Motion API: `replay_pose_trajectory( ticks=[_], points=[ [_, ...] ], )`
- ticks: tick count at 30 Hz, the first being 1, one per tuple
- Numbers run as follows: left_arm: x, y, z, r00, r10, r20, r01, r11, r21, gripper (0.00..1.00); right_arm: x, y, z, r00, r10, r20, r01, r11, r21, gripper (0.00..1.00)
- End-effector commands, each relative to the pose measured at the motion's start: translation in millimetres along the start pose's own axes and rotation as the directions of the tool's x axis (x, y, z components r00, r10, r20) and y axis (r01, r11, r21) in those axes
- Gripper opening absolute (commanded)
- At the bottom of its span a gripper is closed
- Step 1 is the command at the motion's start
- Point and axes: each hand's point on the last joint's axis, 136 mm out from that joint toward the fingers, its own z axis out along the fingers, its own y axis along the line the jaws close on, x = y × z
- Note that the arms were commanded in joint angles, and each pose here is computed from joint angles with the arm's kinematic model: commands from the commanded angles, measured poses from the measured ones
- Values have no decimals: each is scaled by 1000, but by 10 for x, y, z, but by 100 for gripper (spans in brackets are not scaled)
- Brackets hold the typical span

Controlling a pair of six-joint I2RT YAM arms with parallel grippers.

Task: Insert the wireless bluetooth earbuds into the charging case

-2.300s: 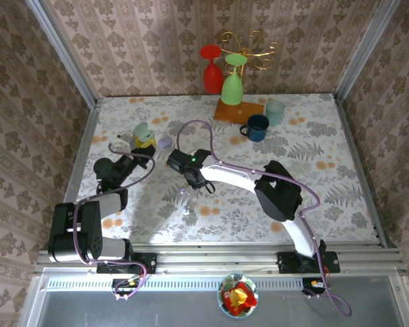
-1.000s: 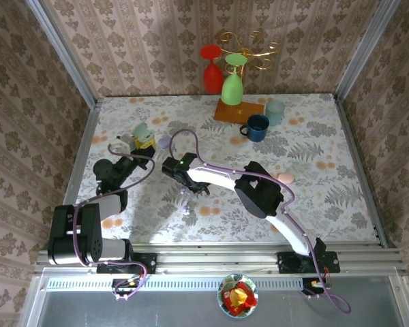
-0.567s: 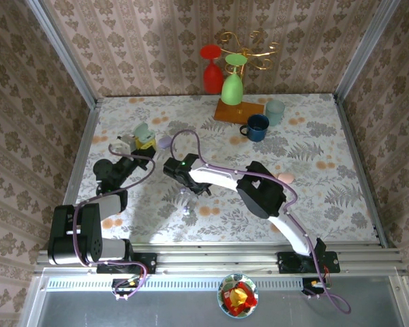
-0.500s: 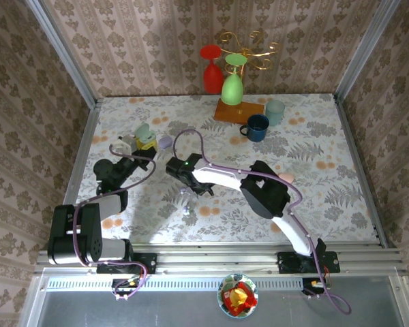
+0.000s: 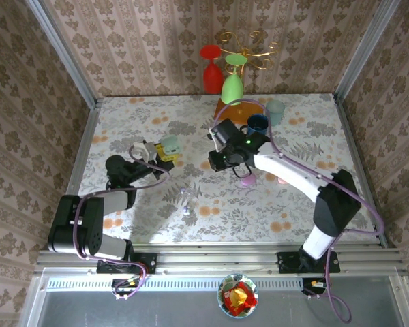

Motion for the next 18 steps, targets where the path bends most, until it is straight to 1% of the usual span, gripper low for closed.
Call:
replay_pose_trajectory(
  ticks=[1,4,7,9,13,18],
  points=[
    [-71,-258,80,999,50,16,-52,986,160,25,-106,503,-280,999,-1,43,16,944,-329,18],
    [-55,-364,115,999,34,11,-36,975,218,25,-201,756,-502,996,-11,86,51,880,-472,17],
    [-50,-419,125,1000,21,6,-22,967,253,24,-279,949,-665,993,-12,118,78,818,-570,17],
    [-44,-447,124,1000,16,3,-16,962,272,23,-310,1038,-713,992,-17,128,93,784,-613,17],
    [-37,-490,119,1000,8,-2,-7,955,296,23,-350,1110,-720,990,-35,137,114,769,-629,17],
    [-50,-561,118,1000,8,-3,-6,945,328,23,-366,1102,-615,992,-44,117,107,783,-612,17]
  ],
)
